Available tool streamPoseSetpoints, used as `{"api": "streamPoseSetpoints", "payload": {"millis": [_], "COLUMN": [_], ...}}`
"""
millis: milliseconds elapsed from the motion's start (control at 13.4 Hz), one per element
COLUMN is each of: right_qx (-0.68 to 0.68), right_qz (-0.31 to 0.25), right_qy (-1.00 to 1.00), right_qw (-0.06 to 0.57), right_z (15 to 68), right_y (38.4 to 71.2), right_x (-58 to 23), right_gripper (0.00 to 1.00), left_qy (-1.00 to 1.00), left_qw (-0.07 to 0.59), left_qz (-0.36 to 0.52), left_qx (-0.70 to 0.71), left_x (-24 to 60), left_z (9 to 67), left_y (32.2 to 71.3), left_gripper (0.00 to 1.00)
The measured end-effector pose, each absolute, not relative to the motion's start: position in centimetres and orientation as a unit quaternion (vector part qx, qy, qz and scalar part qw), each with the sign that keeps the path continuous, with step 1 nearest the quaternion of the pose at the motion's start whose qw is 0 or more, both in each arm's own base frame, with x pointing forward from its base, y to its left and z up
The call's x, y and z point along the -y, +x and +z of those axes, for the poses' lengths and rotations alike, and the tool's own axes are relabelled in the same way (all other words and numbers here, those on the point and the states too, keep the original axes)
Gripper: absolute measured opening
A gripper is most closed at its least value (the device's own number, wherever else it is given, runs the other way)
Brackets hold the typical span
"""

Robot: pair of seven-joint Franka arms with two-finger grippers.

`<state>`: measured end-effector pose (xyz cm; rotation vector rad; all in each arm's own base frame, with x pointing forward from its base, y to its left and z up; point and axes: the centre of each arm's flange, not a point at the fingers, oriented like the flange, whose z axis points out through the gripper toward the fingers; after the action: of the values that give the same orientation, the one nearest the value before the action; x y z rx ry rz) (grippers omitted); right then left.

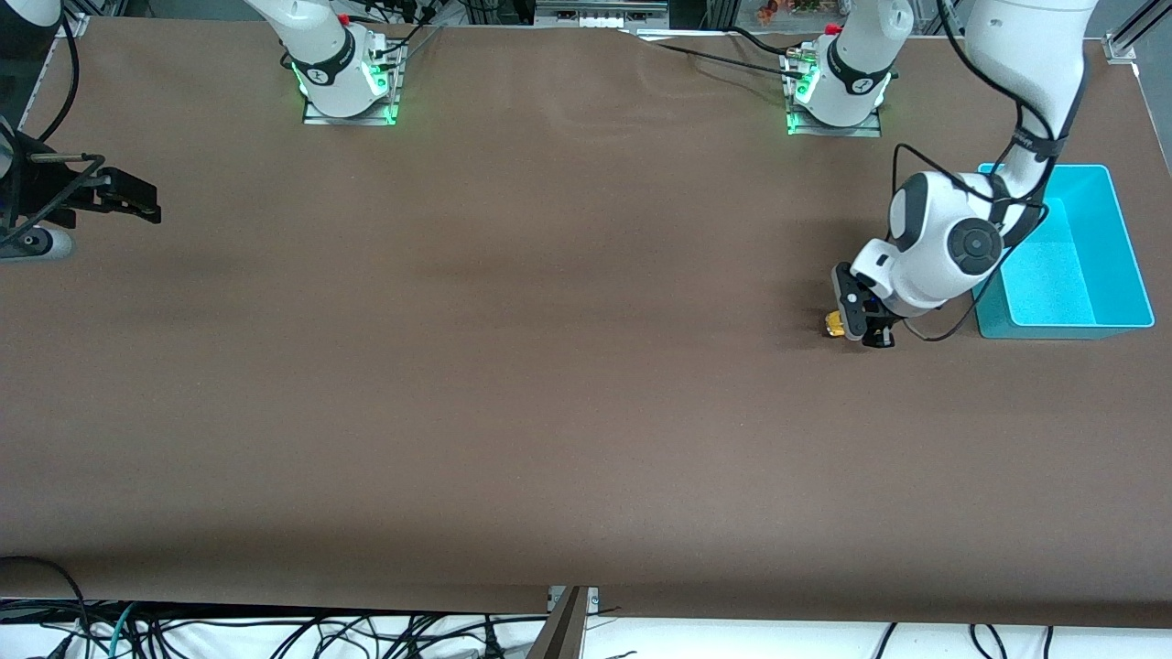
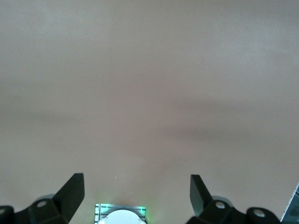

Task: Wind and store yellow beetle car
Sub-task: 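Lower the left gripper and grasp the yellow car, then carry the car into the cyan tray and open the left gripper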

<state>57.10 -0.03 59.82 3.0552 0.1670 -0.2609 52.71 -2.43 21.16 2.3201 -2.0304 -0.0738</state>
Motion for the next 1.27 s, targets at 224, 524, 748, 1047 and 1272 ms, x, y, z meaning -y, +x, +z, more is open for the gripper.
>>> {"api": "streamPoseSetpoints", "payload": {"millis": [224, 524, 748, 1047, 1272], "right_qx": [-0.054, -0.055, -0.055, -0.055, -0.055], "right_qz": [-0.085, -0.085, -0.085, -0.085, -0.085], "right_qy": [0.994, 0.994, 0.994, 0.994, 0.994], "right_qw": [0.035, 0.034, 0.034, 0.034, 0.034], "right_z": [59.8, 59.8, 59.8, 59.8, 59.8], "right_y": [57.1, 57.1, 57.1, 57.1, 57.1], "right_x": [0.0, 0.0, -0.1, -0.1, -0.1], "right_gripper": [1.0, 1.0, 1.0, 1.0, 1.0], "left_qy": [0.764, 0.775, 0.767, 0.74, 0.734], "left_qw": [0.046, 0.074, 0.087, 0.075, 0.064], "left_qz": [-0.037, -0.048, -0.043, -0.061, -0.105], "left_qx": [0.643, 0.626, 0.635, 0.666, 0.668], "left_x": [-1.2, -7.9, -13.6, -21.2, -25.7], "left_z": [24.4, 28.9, 30.7, 32.0, 31.9], "left_y": [52.3, 50.5, 48.6, 45.5, 42.6], "left_gripper": [0.46, 0.46, 0.46, 0.46, 0.46]}}
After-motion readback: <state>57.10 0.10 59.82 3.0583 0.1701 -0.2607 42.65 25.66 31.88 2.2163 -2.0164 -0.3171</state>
